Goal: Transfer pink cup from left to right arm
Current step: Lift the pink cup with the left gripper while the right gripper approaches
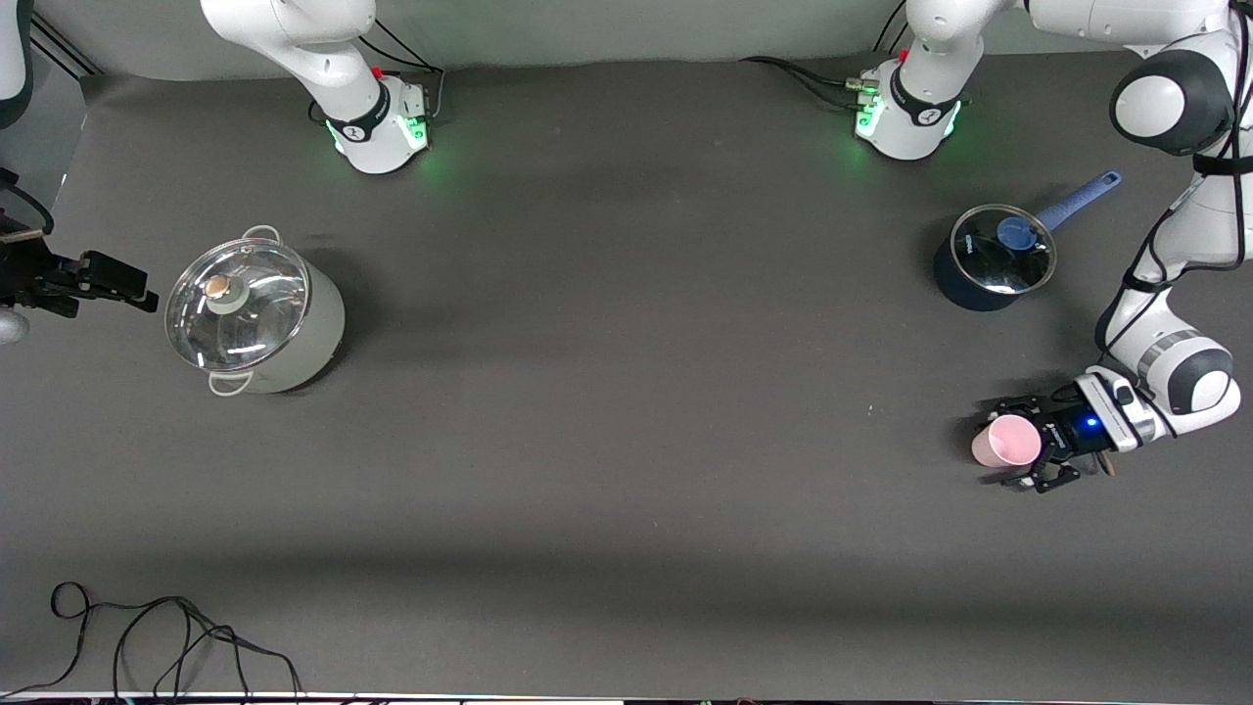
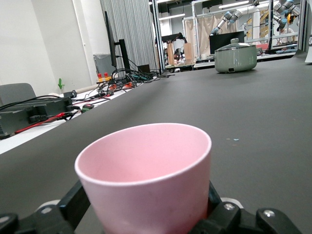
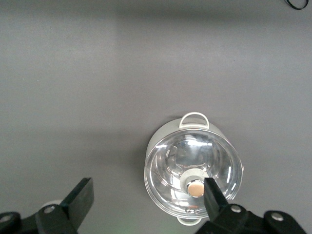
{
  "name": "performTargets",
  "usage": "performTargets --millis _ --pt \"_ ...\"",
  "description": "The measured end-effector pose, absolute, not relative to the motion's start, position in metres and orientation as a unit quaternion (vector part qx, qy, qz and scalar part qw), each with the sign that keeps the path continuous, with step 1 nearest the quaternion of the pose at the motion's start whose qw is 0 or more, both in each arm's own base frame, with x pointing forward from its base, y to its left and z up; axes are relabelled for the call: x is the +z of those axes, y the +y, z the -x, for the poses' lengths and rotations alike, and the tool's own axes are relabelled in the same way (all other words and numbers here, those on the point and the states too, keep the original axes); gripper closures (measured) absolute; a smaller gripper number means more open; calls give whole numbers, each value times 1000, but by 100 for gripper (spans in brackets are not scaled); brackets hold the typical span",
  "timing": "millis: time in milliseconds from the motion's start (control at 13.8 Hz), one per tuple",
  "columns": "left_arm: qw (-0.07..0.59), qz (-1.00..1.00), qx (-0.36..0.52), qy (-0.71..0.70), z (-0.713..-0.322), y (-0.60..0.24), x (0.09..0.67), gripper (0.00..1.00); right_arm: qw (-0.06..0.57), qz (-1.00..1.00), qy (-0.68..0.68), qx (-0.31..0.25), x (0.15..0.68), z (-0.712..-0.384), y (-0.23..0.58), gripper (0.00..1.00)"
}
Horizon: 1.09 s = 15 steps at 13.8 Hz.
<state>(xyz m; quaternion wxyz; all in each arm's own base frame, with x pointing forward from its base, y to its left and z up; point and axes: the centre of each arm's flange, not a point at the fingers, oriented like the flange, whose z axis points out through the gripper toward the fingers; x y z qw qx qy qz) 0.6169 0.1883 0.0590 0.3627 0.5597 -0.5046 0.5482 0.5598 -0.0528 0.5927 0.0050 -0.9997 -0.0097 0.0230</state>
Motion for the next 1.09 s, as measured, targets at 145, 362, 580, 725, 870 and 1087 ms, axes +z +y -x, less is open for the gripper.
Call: performTargets --millis 145,362,580,725,870,1087 --pt "365 -560 549 -502 -618 182 55 4 5 1000 -10 23 593 -560 -53 0" --pt "365 -559 550 -502 -620 175 51 22 5 1000 -10 23 593 -560 -53 0" --pt "359 -546 564 -505 -626 164 55 33 5 1000 -5 22 593 -560 -53 0" --pt "362 -530 575 -508 -635 147 62 33 4 999 25 20 596 -560 -53 0" --pt "372 -510 584 -511 -645 119 73 33 3 998 61 17 599 -559 -52 0" --pt "387 -477 605 -506 -669 55 95 34 3 992 125 23 606 -553 -43 0"
